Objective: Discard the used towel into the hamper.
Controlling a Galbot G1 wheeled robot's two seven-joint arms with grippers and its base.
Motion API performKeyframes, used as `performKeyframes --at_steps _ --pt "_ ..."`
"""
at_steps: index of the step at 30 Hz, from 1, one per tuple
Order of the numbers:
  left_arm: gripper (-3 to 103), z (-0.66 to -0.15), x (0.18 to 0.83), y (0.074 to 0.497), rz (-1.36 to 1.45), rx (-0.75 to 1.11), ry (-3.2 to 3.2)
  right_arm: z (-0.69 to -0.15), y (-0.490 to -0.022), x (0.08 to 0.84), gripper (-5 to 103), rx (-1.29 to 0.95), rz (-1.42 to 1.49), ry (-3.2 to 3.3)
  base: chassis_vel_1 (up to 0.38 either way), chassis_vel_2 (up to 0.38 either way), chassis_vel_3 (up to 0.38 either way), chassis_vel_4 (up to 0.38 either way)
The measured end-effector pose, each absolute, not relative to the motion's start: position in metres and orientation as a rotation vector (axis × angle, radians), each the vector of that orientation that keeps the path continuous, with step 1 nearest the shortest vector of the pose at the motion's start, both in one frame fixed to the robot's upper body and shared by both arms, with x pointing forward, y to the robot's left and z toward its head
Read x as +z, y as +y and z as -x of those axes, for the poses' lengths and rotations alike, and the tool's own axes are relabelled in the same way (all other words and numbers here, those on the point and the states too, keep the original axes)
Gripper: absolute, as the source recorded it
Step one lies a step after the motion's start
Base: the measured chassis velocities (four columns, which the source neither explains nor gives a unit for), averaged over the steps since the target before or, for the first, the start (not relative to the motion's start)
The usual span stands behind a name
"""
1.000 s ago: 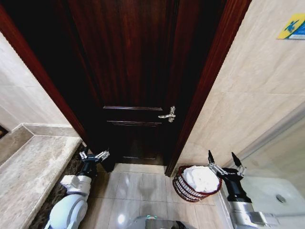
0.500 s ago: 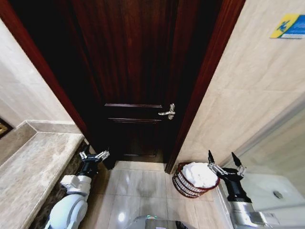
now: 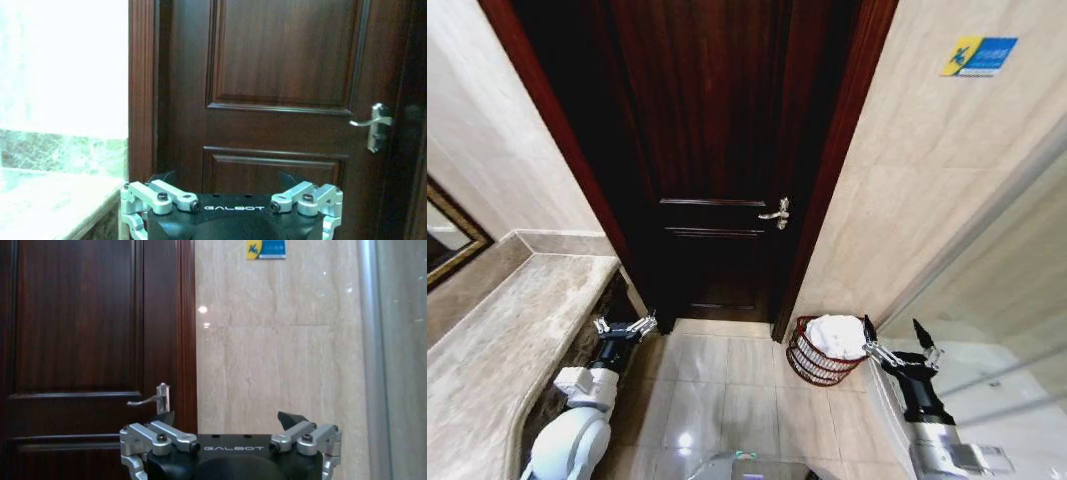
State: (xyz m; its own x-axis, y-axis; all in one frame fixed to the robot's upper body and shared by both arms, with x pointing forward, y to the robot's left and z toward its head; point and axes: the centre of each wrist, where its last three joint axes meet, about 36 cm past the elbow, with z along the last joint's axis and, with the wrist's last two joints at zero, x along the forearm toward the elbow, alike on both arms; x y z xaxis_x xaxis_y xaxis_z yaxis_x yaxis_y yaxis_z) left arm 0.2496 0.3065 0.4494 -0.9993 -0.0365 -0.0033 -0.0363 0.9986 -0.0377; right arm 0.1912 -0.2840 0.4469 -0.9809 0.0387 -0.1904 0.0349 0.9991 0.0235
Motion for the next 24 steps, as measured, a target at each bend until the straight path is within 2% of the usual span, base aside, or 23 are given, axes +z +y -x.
performKeyframes --at_steps 24 --pt "100 -0.2495 0.4494 0.3065 0.057 -0.059 3.137 -0.1912 -0.284 0.447 100 0.03 -0.055 2.949 0.183 -0.18 -0.188 0.179"
